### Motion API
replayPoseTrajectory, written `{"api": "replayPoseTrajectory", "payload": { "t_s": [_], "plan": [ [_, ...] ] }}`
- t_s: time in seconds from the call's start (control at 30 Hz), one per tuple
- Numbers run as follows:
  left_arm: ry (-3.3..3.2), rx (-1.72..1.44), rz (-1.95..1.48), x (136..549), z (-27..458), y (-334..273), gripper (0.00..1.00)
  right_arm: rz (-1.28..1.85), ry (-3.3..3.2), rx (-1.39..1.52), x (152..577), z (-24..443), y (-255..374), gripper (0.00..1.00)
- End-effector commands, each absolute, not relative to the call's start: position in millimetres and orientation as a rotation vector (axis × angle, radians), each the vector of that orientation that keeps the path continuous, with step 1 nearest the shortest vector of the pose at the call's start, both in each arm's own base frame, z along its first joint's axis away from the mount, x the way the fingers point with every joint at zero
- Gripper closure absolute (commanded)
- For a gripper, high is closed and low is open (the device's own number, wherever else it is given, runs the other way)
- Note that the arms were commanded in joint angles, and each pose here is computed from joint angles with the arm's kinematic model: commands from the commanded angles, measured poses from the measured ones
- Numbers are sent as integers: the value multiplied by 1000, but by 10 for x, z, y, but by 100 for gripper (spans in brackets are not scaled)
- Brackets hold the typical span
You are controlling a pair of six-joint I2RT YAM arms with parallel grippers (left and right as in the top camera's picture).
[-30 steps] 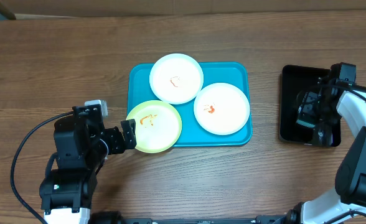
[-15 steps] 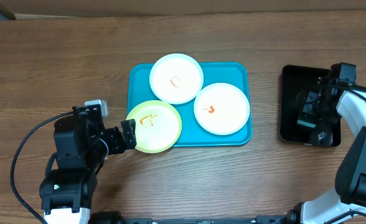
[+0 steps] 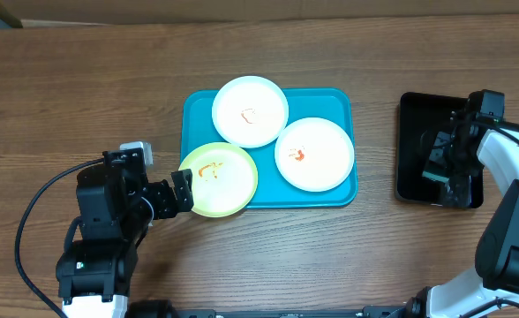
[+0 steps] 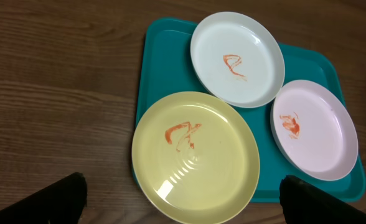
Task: Clean dirty plates on tray and stack at the side
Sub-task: 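Lower the right gripper and close it on the green sponge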
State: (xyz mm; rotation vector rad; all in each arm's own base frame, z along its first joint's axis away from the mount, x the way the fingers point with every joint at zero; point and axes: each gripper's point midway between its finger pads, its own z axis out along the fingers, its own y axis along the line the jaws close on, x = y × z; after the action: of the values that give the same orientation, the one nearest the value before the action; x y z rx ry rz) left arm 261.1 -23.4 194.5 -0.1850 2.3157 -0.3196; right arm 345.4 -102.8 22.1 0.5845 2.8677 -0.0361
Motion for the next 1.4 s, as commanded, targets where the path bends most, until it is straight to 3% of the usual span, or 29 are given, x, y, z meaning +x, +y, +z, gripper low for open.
{"api": "replayPoseTrajectory", "payload": {
  "t_s": [0.0,0.13,0.6,1.37],
  "plan": [
    [2292,-180,-335,2632,2053,-252,0,-44,2898,598,3367,103,-1005,86],
    [2292,-180,-335,2632,2053,-252,0,-38,2899,602,3364,100,-996,96],
    [2292,-180,-335,2633,2054,-252,0,137,2886,582,3430,113,-802,96],
    [2292,-185,-322,2634,2051,-234,0,164,2887,580,3430,116,-771,96]
  ]
}}
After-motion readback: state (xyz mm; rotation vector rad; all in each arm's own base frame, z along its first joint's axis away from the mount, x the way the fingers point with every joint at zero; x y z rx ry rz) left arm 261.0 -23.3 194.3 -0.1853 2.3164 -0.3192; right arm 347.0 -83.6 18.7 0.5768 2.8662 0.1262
